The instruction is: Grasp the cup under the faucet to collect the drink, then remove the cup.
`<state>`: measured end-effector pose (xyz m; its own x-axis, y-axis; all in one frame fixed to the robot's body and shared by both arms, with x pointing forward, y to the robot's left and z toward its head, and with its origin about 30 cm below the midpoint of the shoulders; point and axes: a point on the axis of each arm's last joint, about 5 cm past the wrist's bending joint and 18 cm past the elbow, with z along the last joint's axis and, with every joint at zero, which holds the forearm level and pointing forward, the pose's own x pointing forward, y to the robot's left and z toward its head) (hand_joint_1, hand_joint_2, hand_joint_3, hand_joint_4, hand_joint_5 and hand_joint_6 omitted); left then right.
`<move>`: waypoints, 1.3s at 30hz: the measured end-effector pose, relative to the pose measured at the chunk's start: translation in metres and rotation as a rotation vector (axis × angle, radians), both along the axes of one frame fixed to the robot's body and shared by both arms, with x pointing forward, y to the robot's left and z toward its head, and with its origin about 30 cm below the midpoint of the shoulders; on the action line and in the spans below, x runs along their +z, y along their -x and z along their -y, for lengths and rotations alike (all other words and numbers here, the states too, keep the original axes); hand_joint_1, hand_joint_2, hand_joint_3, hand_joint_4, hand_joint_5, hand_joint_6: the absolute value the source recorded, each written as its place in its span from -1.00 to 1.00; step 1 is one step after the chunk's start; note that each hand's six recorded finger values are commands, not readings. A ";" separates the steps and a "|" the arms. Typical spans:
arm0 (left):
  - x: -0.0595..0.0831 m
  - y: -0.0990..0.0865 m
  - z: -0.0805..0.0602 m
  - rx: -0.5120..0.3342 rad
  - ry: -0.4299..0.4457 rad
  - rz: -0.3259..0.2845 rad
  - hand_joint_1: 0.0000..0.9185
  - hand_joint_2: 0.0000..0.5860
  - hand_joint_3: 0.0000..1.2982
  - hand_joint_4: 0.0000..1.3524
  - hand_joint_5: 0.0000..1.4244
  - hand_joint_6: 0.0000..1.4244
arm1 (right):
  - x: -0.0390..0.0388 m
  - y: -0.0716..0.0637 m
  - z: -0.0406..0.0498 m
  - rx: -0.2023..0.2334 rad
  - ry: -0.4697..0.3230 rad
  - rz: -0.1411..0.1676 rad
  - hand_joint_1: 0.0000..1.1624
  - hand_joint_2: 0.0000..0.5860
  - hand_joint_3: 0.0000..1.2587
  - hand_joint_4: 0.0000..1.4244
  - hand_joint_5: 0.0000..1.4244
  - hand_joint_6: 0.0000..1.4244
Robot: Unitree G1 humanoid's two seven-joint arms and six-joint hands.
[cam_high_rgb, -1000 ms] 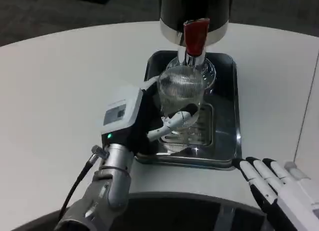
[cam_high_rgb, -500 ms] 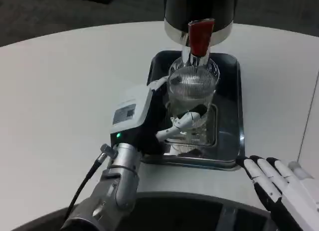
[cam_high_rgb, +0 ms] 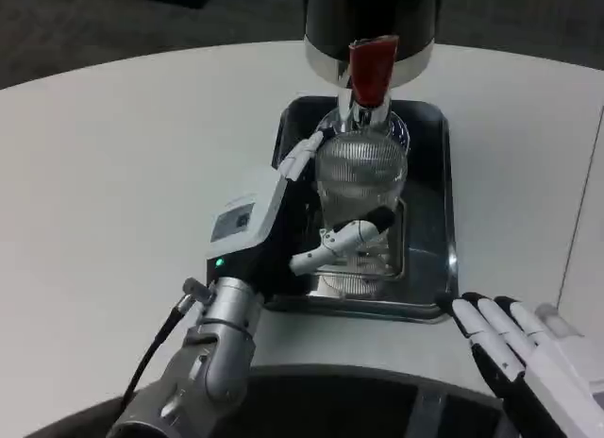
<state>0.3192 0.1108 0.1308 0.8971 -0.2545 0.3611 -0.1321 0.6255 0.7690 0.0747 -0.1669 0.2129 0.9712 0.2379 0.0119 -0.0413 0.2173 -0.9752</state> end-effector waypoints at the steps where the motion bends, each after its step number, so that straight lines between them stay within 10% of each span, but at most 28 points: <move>1: 0.000 0.000 0.000 -0.001 0.004 -0.002 -1.00 -0.93 -0.88 -0.92 -0.39 -0.06 | 0.0000 0.000 0.0000 0.000 0.000 0.000 -0.22 0.14 -1.00 -1.00 -1.00 -1.00; 15: -0.007 0.013 -0.009 -0.026 0.065 0.022 -1.00 -1.00 -0.89 -0.95 -0.44 -0.10 | -0.0001 0.000 -0.0004 0.000 -0.007 0.002 -0.21 0.14 -1.00 -1.00 -1.00 -1.00; 23: -0.010 0.034 -0.027 -0.030 0.105 0.018 -1.00 -0.93 -0.90 -0.96 -0.61 -0.60 | -0.0005 -0.001 -0.0015 -0.008 -0.012 -0.006 -0.20 0.14 -1.00 -1.00 -1.00 -1.00; 39: 0.022 0.047 -0.071 -0.097 0.212 0.022 -1.00 -0.85 -0.99 -1.00 -0.92 -0.92 | -0.0002 -0.004 -0.0043 -0.019 -0.018 -0.016 -0.20 0.14 -1.00 -1.00 -1.00 -1.00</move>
